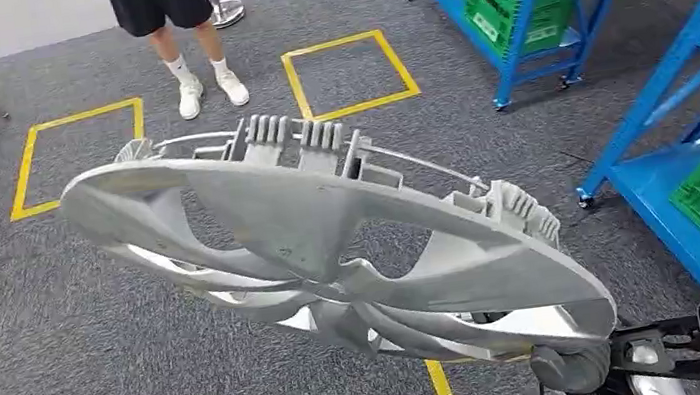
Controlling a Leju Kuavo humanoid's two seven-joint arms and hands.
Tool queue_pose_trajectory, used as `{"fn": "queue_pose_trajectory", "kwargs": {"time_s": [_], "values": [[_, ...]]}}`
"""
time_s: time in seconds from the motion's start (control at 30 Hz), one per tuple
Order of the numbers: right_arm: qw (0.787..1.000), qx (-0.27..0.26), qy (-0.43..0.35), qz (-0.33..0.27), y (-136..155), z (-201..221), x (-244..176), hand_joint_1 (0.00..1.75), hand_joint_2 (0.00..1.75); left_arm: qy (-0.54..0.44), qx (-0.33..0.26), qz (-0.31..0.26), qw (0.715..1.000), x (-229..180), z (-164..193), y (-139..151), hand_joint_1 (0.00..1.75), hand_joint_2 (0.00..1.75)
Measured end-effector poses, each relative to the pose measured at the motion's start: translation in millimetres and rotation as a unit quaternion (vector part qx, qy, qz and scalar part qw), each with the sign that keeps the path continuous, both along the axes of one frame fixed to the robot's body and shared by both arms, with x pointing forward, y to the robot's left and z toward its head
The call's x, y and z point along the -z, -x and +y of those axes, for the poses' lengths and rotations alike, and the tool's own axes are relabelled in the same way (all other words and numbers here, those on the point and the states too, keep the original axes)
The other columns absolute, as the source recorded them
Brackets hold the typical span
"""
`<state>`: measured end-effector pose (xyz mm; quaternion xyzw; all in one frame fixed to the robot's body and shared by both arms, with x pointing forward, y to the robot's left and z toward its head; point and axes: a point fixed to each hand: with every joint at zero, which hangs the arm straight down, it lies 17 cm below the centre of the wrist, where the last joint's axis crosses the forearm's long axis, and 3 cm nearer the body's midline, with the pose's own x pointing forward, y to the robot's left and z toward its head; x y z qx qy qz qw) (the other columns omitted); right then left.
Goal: Take the parts from the cabinet and place them on the table.
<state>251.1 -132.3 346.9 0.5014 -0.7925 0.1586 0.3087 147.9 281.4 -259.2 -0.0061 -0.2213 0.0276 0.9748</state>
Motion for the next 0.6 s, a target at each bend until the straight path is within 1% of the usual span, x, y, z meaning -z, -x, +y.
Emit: {"fn": "queue_pose_trajectory", "kwargs": {"time_s": [0.03, 0.17, 0.33, 0.4, 0.53, 0.6], "values": [[1.000, 0.000, 0.000, -0.001, 0, 0, 0, 1.71, 1.75, 0.001, 0.000, 0.001, 1.000, 0, -2, 2, 0.00, 1.75], [1.000, -0.001, -0.002, 0.001, 0, -1, 0, 1.71, 1.75, 0.005, 0.000, -0.005, 1.000, -2, -7, -6, 0.00, 1.75], [1.000, -0.001, -0.001, 0.000, 0, 0, 0, 1.71, 1.75, 0.007, 0.000, -0.003, 1.000, -1, -10, -3, 0.00, 1.75], [1.000, -0.001, -0.001, 0.000, 0, 0, -1, 1.71, 1.75, 0.004, 0.000, -0.002, 1.000, -1, -6, -1, 0.00, 1.75], [1.000, -0.002, -0.004, -0.002, -1, 1, -4, 1.71, 1.75, 0.002, 0.000, 0.006, 1.000, 2, -5, 8, 0.00, 1.75], [1.000, -0.003, -0.007, -0.001, -1, 1, -5, 1.71, 1.75, 0.002, 0.000, 0.003, 1.000, 1, -5, 5, 0.00, 1.75]]}}
